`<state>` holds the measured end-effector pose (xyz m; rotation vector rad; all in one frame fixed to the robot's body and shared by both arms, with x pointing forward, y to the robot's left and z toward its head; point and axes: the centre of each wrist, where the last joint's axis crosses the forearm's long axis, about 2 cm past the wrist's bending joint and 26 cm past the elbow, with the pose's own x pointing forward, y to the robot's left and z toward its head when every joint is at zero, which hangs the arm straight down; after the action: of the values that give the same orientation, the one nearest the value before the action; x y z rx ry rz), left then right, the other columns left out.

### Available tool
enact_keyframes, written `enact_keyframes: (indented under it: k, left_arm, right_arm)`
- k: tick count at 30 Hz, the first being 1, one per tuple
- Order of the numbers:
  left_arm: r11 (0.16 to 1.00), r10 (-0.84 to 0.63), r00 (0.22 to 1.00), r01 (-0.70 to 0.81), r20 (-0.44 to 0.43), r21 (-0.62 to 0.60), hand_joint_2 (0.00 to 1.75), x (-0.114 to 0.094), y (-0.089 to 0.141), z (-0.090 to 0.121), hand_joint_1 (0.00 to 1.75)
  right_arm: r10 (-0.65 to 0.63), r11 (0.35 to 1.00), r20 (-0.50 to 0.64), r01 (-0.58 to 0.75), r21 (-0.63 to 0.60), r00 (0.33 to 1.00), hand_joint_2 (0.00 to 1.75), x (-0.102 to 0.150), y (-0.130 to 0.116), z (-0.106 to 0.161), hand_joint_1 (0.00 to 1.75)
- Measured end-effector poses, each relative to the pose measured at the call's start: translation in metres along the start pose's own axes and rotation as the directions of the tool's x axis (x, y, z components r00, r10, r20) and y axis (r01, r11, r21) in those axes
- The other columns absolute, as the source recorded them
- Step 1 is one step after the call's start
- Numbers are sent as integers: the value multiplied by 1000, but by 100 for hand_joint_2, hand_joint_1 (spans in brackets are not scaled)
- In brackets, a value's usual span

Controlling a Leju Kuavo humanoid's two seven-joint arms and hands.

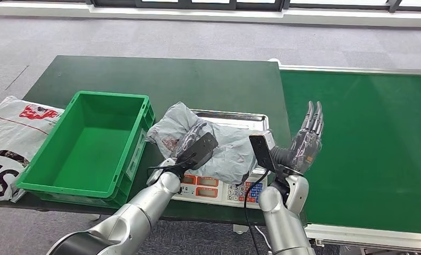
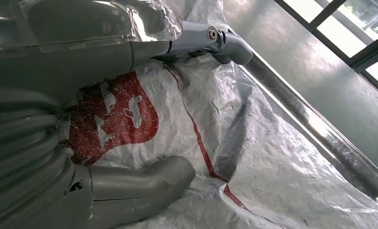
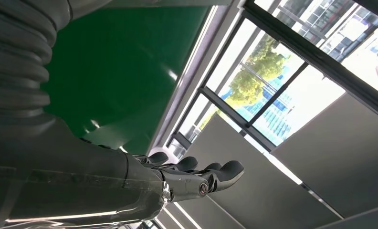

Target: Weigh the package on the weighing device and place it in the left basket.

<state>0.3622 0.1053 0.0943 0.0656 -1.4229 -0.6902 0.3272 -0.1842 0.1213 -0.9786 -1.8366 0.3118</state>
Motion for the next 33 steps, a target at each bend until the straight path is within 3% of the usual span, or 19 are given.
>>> enact_keyframes:
  k: [2,14,28,33]
  left_arm:
    - [1000,-2,1000,2,0,-2,175,0,0,0,175]
    - [995,-94,996,94,3,34,175,-2,-3,3,175]
    - [995,-96,995,95,23,36,175,-5,-5,4,175]
    - [992,-92,995,87,50,90,175,-7,-4,5,175]
  right_arm:
    - [0,1000,1,0,0,1000,175,0,0,0,0]
    - [-5,1000,-1,5,5,1000,175,-2,-1,5,0]
    - [-7,1000,13,6,7,1000,175,-2,-1,8,0]
    - [-4,1000,28,4,5,1000,175,-2,-2,8,0]
